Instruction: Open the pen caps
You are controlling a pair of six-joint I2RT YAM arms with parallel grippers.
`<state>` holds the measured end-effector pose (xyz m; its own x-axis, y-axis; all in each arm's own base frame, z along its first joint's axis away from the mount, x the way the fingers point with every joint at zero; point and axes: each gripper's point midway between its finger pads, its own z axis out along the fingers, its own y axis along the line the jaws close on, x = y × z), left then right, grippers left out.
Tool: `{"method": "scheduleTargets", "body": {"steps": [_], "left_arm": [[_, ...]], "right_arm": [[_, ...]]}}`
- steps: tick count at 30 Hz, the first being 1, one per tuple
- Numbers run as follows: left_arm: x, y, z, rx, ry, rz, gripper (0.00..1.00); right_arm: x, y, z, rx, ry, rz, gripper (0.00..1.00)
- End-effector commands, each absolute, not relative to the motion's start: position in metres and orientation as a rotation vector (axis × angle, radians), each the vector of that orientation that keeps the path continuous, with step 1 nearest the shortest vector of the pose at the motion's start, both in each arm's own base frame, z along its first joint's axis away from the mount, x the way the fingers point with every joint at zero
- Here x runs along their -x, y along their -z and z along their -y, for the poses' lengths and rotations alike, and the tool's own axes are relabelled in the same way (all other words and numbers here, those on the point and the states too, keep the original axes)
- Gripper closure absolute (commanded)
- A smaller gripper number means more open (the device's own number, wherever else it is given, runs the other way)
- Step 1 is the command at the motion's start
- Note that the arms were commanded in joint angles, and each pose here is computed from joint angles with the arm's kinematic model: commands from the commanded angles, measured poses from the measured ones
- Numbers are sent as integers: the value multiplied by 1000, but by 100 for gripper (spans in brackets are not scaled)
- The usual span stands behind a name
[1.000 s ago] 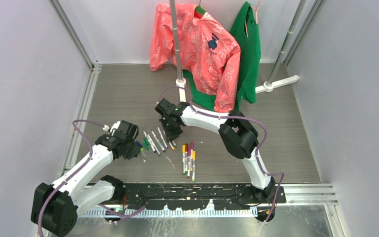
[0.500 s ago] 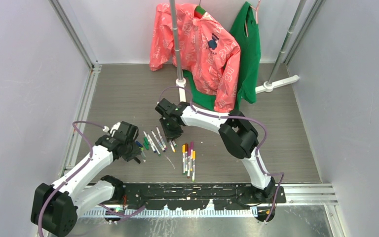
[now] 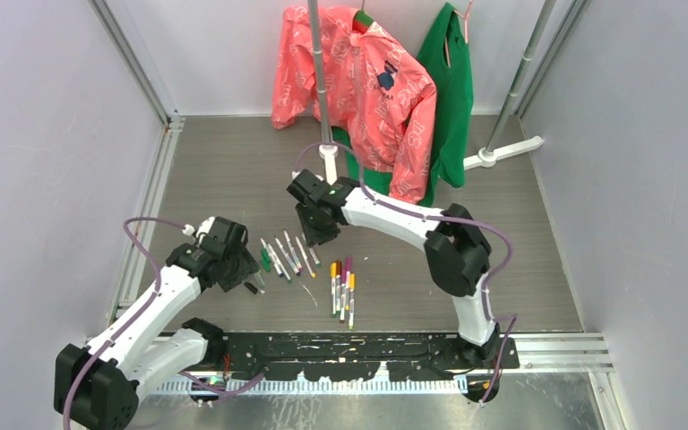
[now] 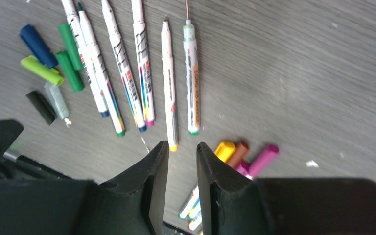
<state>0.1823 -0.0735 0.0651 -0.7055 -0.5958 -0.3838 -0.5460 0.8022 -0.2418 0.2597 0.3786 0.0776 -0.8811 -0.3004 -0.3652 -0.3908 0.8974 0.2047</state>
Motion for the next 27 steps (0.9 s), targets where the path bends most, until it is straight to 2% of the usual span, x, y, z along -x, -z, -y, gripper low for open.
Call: {"method": "scheduleTargets", "body": {"steps": [1,5,15,27], "left_arm": [[-197,-99,78,835,241,-2444,44],[-203,-112,88,799,348,-2399,39],[-202,-119,104,735,472,-2407,36],[-198,-118,111,696,519,-2434,29]], "right_arm": [[-260,-133,-352,389,-370,-2636,66],[-244,-131,-324,326,-293,-2642,64],[-189,-103,-263,115,-251,-2647,59],[-145,-82,-287,170,-244,-2653,57]]}}
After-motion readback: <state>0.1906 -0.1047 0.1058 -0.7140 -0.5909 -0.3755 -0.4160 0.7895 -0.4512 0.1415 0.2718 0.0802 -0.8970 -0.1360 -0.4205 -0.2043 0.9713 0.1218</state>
